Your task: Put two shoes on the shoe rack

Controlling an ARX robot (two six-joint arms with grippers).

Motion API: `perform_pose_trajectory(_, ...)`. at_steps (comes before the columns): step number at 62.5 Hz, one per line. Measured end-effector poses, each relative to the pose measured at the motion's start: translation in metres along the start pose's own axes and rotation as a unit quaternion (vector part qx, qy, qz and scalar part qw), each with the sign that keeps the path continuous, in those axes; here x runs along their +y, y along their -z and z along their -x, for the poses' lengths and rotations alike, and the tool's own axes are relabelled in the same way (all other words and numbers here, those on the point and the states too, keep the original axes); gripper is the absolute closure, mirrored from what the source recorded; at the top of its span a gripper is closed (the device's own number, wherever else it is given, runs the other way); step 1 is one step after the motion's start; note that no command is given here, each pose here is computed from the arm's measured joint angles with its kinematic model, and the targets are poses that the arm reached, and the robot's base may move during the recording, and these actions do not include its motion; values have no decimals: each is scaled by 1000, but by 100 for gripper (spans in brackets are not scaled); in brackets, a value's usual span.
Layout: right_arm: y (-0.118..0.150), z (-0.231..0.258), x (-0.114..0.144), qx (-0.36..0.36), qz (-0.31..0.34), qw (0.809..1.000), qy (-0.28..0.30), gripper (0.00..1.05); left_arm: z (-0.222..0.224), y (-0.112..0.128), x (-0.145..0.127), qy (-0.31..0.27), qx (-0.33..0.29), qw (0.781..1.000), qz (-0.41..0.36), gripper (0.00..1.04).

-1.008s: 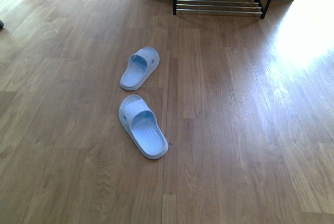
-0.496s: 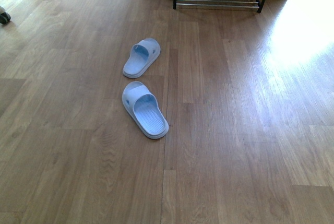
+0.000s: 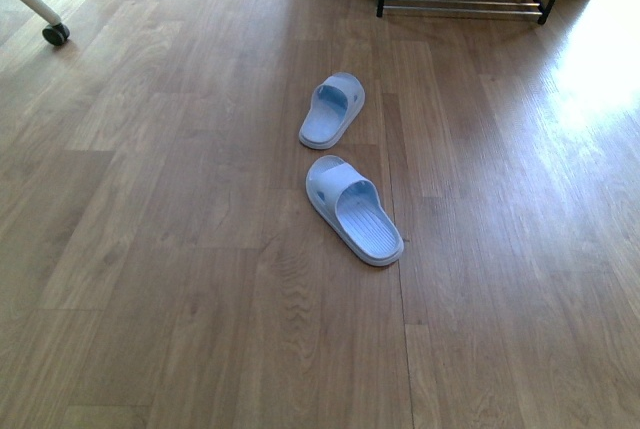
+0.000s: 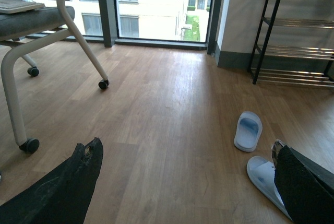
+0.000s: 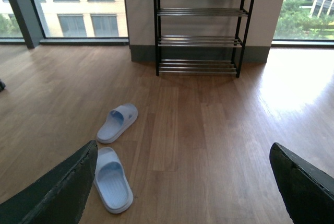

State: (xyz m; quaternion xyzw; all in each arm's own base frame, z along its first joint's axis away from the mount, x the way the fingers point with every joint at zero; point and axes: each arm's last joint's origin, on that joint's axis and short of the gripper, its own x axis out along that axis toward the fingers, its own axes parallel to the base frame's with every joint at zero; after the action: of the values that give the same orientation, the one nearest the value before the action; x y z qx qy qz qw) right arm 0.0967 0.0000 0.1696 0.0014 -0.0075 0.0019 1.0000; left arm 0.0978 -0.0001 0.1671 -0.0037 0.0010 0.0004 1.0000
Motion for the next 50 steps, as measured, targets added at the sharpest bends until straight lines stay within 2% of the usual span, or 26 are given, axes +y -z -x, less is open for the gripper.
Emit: perform_pose_trajectory(50, 0, 0, 0, 0, 0, 1000, 2, 9, 0, 0, 0, 1, 0, 1000, 0, 9)
